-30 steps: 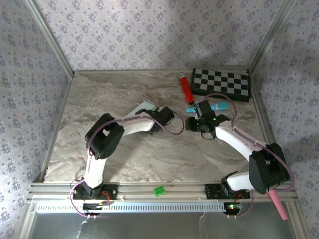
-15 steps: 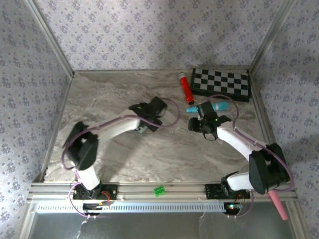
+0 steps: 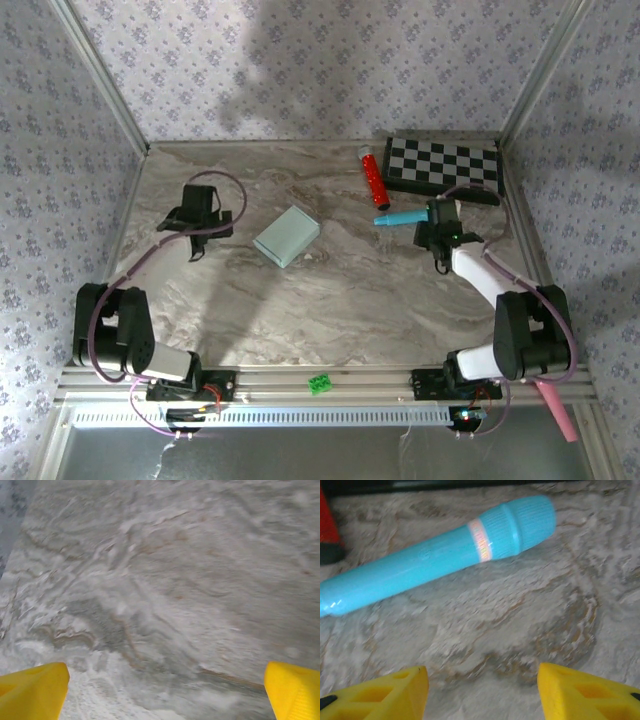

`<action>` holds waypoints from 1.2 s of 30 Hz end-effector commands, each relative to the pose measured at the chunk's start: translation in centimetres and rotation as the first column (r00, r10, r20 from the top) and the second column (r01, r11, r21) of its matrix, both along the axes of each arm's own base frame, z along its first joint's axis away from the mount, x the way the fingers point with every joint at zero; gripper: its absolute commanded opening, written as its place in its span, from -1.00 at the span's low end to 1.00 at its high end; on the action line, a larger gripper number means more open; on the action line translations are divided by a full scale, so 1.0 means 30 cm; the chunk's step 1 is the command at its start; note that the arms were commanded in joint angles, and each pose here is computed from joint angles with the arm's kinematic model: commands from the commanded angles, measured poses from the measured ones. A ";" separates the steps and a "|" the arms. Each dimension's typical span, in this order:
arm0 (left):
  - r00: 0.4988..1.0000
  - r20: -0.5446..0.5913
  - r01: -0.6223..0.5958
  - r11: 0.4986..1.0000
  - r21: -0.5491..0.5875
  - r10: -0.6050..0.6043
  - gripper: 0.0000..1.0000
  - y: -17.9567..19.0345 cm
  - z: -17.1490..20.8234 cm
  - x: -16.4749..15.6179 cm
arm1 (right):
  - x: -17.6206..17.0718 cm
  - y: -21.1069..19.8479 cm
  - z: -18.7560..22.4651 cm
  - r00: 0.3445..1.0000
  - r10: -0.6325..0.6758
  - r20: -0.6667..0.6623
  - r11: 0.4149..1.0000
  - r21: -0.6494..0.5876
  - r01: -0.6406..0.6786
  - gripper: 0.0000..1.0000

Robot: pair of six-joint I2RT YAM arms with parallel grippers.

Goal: Fold the paper box

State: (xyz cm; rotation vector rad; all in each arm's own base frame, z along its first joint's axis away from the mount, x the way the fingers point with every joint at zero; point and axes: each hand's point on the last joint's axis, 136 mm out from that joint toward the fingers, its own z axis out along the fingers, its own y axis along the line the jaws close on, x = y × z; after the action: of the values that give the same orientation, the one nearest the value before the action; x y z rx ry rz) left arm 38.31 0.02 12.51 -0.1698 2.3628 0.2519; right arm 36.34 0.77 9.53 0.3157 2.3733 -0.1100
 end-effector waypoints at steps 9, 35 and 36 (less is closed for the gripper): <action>0.953 0.255 0.190 0.979 -0.072 -0.166 0.98 0.005 -0.060 0.085 | 0.104 -0.063 0.038 0.953 0.173 0.248 0.982 -0.112 -0.149 0.31; 0.906 0.405 0.160 0.986 -0.055 -0.124 0.99 0.051 -0.124 0.050 | 0.075 -0.141 -0.027 0.903 0.121 0.411 0.983 -0.175 -0.052 0.99; 0.906 0.405 0.161 0.985 -0.055 -0.125 0.99 0.051 -0.123 0.050 | 0.077 -0.141 -0.026 0.902 0.123 0.414 0.983 -0.176 -0.053 0.99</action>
State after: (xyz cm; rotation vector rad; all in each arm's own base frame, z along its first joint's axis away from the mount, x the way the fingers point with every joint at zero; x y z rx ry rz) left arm 38.65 1.35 6.98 -0.0617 2.0322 0.0351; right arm 37.96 -3.07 7.49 0.1123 1.9745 -0.1519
